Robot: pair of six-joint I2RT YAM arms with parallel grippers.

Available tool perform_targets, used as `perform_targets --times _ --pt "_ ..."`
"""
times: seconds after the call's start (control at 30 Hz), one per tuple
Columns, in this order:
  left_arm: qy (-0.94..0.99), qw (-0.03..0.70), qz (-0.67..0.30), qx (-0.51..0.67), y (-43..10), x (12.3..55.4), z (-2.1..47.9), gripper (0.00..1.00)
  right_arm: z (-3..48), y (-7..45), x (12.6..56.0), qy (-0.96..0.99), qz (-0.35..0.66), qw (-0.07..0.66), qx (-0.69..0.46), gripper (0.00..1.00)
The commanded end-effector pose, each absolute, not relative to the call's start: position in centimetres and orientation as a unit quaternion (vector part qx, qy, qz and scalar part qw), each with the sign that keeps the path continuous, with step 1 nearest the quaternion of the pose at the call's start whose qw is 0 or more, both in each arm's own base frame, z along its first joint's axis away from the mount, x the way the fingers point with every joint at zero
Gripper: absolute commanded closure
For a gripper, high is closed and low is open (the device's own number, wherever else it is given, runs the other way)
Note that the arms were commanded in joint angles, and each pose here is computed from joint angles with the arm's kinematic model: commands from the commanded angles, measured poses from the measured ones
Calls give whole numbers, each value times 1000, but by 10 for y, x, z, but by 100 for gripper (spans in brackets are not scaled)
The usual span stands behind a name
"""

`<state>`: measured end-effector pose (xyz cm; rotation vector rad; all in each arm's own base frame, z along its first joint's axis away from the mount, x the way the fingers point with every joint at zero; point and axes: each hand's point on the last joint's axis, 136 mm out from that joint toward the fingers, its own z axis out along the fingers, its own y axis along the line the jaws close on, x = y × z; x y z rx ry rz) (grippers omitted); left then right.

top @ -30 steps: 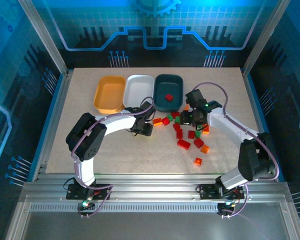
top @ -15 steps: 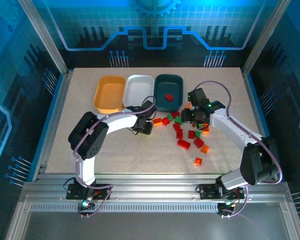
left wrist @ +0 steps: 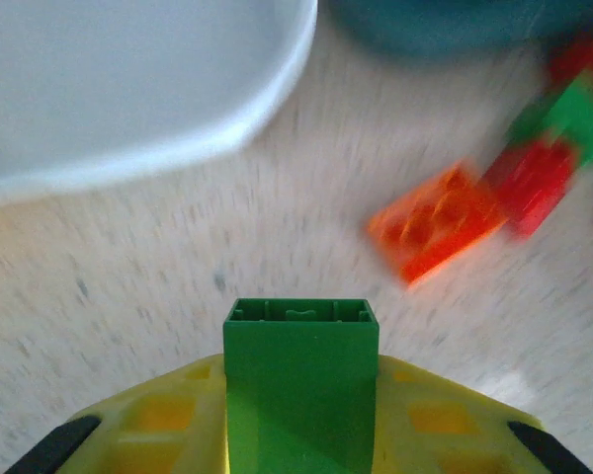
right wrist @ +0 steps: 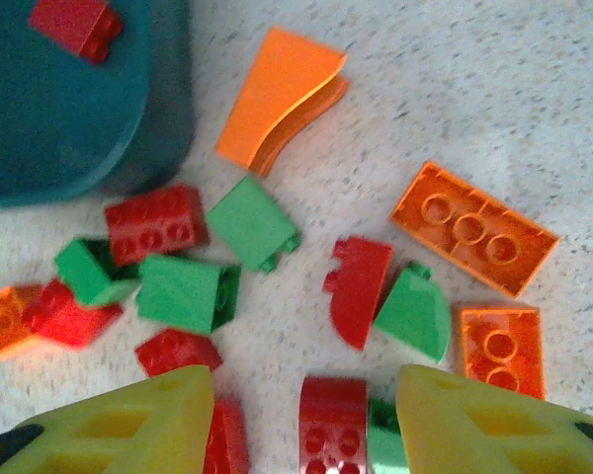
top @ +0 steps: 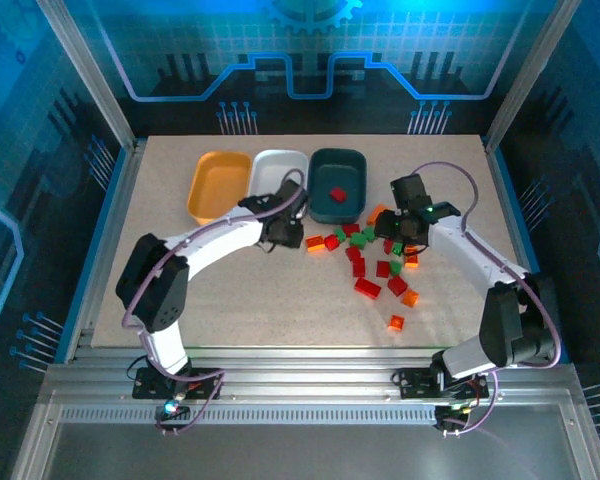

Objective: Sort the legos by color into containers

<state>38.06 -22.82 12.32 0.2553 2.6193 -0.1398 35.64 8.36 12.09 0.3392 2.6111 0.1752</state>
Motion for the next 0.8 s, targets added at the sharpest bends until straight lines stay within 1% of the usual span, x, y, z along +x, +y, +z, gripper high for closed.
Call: perform_targets --times 0.0,0.1,0.27,0.47,0.6,0.67,0.7,0.77 --pt "956 284 -44 53 -194 424 161 73 110 71 381 945 73 257 186 46" --pt "963 265 -53 13 -175 461 157 74 101 70 404 947 77 241 199 47" --pt "968 243 -56 12 -177 503 147 74 83 74 432 950 88 213 208 46" --pt "974 218 -55 0 -175 527 120 72 68 78 449 954 90 197 209 42" --pt "976 209 -65 -5 -178 532 107 67 57 81 455 954 99 185 213 41" --pt "976 206 -72 -6 -181 533 104 62 52 83 457 954 101 179 216 41" --pt "976 205 -76 -5 -183 533 103 59 51 83 459 954 103 179 217 41" --pt "976 203 -76 -5 -183 533 102 47 48 85 462 954 106 176 217 41"
